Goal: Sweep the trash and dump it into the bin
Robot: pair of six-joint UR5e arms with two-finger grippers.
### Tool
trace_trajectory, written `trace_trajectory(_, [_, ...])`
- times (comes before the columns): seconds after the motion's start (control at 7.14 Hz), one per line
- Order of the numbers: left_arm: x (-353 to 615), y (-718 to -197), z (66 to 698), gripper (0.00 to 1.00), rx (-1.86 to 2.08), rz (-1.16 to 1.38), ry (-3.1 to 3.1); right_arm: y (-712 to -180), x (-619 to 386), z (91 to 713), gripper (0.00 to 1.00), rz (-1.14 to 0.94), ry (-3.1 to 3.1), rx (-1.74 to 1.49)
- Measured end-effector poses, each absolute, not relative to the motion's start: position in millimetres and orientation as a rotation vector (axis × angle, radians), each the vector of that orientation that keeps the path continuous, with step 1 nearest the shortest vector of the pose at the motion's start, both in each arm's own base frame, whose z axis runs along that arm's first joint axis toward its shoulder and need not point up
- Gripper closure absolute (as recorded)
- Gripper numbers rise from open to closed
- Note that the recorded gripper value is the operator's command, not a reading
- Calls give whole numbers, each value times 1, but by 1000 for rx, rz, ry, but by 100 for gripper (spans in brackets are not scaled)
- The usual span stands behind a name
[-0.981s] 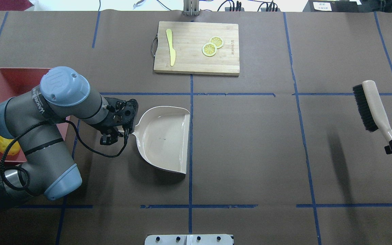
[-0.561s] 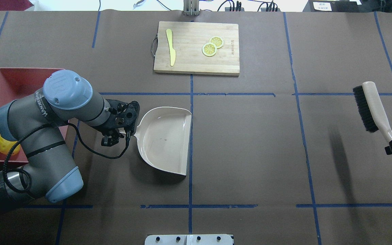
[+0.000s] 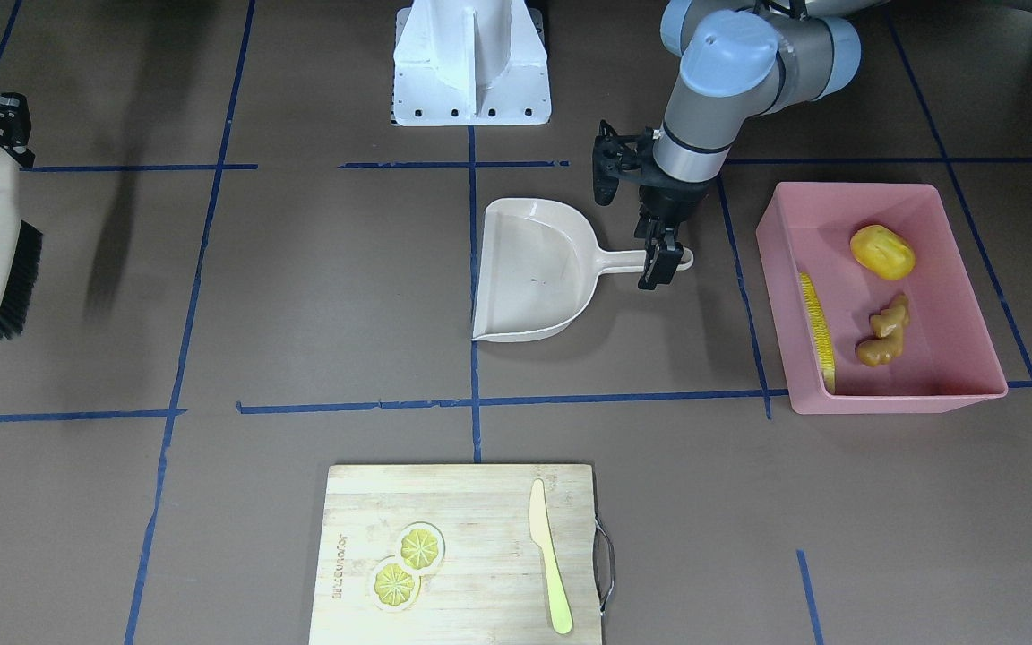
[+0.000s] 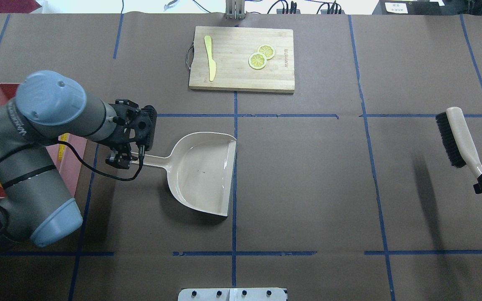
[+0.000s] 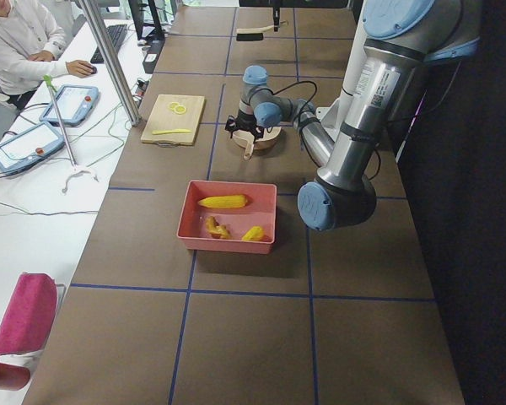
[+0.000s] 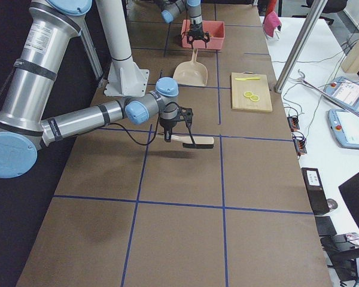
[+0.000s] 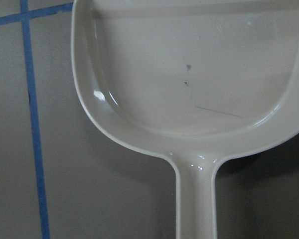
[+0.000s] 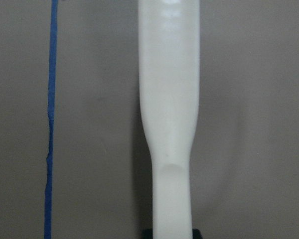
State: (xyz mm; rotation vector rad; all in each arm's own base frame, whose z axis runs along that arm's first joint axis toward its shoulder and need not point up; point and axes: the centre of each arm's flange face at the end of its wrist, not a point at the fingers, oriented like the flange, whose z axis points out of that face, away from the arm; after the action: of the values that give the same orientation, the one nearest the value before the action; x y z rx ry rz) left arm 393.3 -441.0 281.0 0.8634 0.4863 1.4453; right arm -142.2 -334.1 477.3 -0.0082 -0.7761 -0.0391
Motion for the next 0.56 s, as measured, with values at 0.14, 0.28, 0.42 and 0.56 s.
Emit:
trace_trajectory(0.14, [360,-445,295,0,846,1412,481,-333,-147,486,95,-43,-766,-28])
trace_trajectory(0.28, [317,-459,320,1,799,1359,504,-332,-153,495,95,-50,-756,-48])
trace_trajectory(0.42, [266,-474,351,0,737,1288,548,-331,-159,504,95,-59,-751,-60])
trace_trajectory(0.56, [220,-483,378,0,688,1216,582,-332,-164,520,95,-63,-756,-61])
